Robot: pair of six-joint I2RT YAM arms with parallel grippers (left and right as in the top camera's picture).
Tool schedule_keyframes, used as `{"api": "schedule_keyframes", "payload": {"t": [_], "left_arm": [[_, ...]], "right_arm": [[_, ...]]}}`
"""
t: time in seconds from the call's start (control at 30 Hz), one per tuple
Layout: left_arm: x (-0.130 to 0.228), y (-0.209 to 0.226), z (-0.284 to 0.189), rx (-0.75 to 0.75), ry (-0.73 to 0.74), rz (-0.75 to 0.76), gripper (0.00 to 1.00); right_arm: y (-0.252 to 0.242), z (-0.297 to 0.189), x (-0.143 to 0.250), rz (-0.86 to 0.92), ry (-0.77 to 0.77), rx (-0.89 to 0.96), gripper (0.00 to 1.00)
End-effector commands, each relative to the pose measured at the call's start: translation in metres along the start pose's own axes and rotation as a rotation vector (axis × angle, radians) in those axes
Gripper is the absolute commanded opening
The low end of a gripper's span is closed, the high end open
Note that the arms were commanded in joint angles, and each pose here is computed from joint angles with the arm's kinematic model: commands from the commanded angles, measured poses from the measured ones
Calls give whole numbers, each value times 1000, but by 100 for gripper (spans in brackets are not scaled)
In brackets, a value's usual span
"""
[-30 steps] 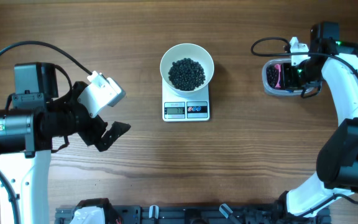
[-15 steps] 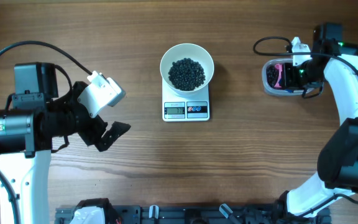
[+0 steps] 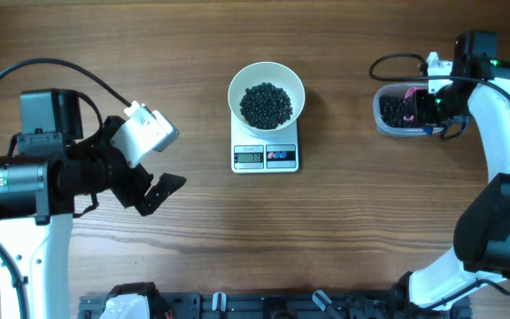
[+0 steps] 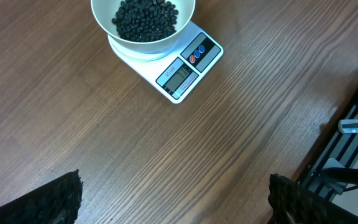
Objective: Scoop item into bowl and weigh 150g on scale
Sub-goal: 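Dip the pink scoop into the black beans and scoop them up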
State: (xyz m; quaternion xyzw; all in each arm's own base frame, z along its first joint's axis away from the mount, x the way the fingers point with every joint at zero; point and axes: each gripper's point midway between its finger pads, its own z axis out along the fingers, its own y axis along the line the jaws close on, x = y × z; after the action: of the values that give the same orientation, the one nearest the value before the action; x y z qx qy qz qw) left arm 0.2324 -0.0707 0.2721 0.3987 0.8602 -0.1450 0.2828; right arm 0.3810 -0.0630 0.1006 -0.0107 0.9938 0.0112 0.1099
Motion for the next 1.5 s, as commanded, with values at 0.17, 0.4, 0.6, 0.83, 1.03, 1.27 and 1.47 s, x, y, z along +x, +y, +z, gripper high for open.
{"api": "schedule_keyframes", "payload": {"t": [0.17,0.4,0.6,0.83,1.03,1.27,1.47], "left_arm": [[1,-1,2,7,7,-11,100],[1,-1,2,7,7,-11,100],[1,-1,2,7,7,-11,100],[1,-1,2,7,7,-11,100],[1,-1,2,7,7,-11,100],[1,-1,2,7,7,-11,100],[1,-1,2,7,7,-11,100]], "right_arm": [[-26,-17,-11,-12,-45,160,4],[-29,-23,-11,-17,-51,188,4],[-42,-25,-4,-28,-14,262,4],[-45,-25,-4,-24,-13,284,4],[-32,-11,5,-30,3,208,4],[-4,-6,0,-24,-29,44,4],[14,-3,1,-37,-40,-59,4]]}}
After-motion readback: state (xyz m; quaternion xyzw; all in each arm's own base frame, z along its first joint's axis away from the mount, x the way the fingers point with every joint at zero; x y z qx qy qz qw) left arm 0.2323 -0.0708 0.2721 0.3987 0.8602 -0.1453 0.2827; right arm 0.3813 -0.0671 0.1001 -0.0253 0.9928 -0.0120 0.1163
